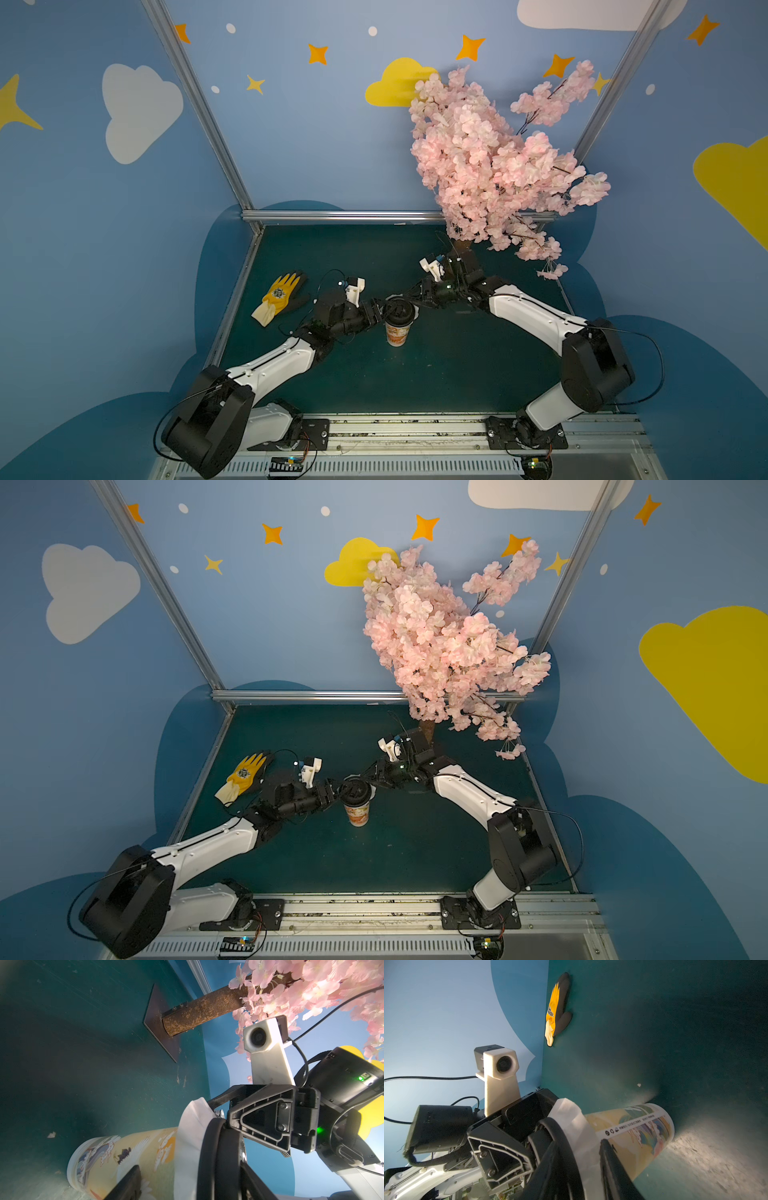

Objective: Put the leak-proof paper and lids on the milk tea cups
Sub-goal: Secure the cup lid on the cup.

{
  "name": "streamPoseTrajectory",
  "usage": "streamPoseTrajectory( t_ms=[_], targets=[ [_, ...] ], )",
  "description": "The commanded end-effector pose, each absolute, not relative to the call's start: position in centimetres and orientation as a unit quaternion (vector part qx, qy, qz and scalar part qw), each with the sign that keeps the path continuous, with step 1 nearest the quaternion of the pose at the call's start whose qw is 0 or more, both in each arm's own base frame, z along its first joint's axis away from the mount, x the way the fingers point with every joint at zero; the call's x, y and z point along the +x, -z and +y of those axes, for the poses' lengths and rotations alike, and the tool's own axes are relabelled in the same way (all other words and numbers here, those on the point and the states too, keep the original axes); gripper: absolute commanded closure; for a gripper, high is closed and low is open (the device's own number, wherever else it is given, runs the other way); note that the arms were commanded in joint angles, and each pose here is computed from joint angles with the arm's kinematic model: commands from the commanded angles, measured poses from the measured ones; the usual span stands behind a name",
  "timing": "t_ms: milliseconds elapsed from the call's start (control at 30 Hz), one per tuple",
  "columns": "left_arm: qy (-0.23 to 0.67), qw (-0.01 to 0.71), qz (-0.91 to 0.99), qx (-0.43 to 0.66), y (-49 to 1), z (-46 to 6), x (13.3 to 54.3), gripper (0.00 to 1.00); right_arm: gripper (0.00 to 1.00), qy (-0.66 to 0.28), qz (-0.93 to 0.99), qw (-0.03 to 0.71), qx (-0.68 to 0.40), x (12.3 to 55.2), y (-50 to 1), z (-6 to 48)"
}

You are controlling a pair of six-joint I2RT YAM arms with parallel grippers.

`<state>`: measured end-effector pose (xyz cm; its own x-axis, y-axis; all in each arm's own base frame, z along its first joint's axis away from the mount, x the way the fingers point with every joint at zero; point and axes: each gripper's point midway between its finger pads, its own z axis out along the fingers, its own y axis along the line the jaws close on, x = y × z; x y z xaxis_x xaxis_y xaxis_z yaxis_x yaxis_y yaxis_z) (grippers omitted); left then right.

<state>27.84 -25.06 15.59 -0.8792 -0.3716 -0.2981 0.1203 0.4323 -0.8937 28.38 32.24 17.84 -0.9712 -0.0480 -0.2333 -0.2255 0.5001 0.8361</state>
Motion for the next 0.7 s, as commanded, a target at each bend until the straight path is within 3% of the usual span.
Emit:
streamPoseTrajectory(
  t_ms=[0,433,667],
  targets=[
    [0.422,0.116,0.890,-0.128,-6.5,-22.8,23.8,0.29,0.67,-0.470,0.878,0.038,-0.082,26.3,-14.7,32.3],
    [0.422,0.111,0.891,-0.127,-6.3,-22.8,23.7,0.29,0.69,-0.394,0.917,-0.025,-0.062,23.5,-7.3,29.9],
    [0.420,0.110,0.891,-0.129,-6.0,-22.7,23.7,0.29,0.70,-0.358,0.931,-0.030,-0.065,23.2,-5.7,29.1]
  ],
)
